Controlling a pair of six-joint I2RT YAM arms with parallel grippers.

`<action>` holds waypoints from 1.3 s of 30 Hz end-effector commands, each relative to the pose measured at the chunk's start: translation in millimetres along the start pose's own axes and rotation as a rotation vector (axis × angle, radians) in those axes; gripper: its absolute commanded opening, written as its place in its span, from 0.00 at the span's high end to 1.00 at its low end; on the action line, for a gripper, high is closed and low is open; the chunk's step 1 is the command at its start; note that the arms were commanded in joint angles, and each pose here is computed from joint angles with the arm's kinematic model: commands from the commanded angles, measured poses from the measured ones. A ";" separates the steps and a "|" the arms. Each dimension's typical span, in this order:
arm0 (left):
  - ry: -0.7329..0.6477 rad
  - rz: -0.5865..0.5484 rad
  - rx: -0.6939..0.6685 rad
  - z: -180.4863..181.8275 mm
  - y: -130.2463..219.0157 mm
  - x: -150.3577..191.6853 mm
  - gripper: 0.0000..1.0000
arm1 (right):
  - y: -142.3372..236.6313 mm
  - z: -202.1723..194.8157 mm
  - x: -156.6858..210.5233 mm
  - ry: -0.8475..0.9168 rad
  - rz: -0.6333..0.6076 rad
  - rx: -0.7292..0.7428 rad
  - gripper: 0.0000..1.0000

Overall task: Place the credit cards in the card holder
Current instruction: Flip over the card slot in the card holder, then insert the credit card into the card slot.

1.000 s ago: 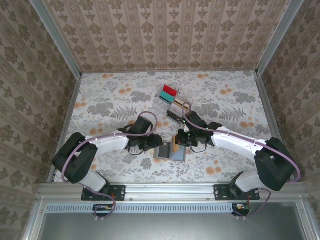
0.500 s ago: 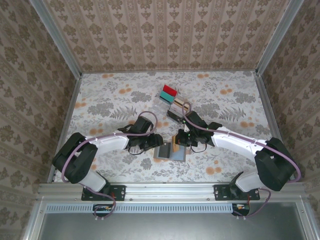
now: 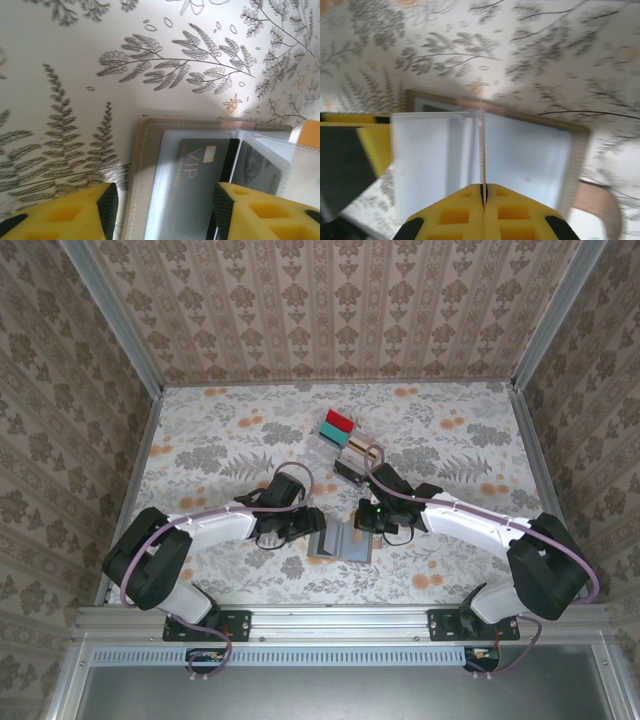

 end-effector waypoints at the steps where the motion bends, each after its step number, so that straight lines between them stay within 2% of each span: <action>1: 0.007 -0.043 -0.049 1.1 13.4 -2.9 0.42 | 30.3 -16.8 -9.7 -0.020 -0.125 0.089 1.00; 4: 0.005 -0.072 -0.072 4.2 20.7 -3.3 0.37 | 43.0 -21.5 -13.3 -0.033 -0.167 0.067 1.00; 7: -0.009 -0.081 -0.057 2.1 22.0 -4.5 0.35 | 45.9 -10.7 -11.9 -0.028 -0.176 -0.042 1.00; 10: -0.029 -0.061 -0.029 -3.5 16.7 -6.7 0.35 | 31.3 4.1 -4.8 -0.052 -0.131 -0.185 1.00; 18: -0.045 -0.006 -0.009 -7.0 2.4 -6.7 0.41 | -14.7 13.3 13.9 -0.107 -0.014 -0.318 1.00; 28: -0.036 0.024 -0.016 -1.4 -3.3 0.4 0.46 | -45.1 -0.9 26.6 -0.157 0.042 -0.302 1.00; 33: -0.035 0.044 -0.019 1.8 -6.4 6.1 0.51 | -58.3 -20.5 35.0 -0.185 0.052 -0.230 1.00; 39: -0.031 0.064 -0.031 5.5 -11.7 13.1 0.59 | -66.6 -23.8 42.4 -0.190 0.070 -0.243 1.00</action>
Point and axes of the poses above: each hand's point on the last joint's axis, 136 mm out from that joint toward the fingers, its own y axis back along the fingers, its own z axis along the line the jaws close on, x = y × z, the point moved 5 cm from there along y, back along the fingers, and after that the axes turned 7 degrees about -y, right-handed, at the moved point
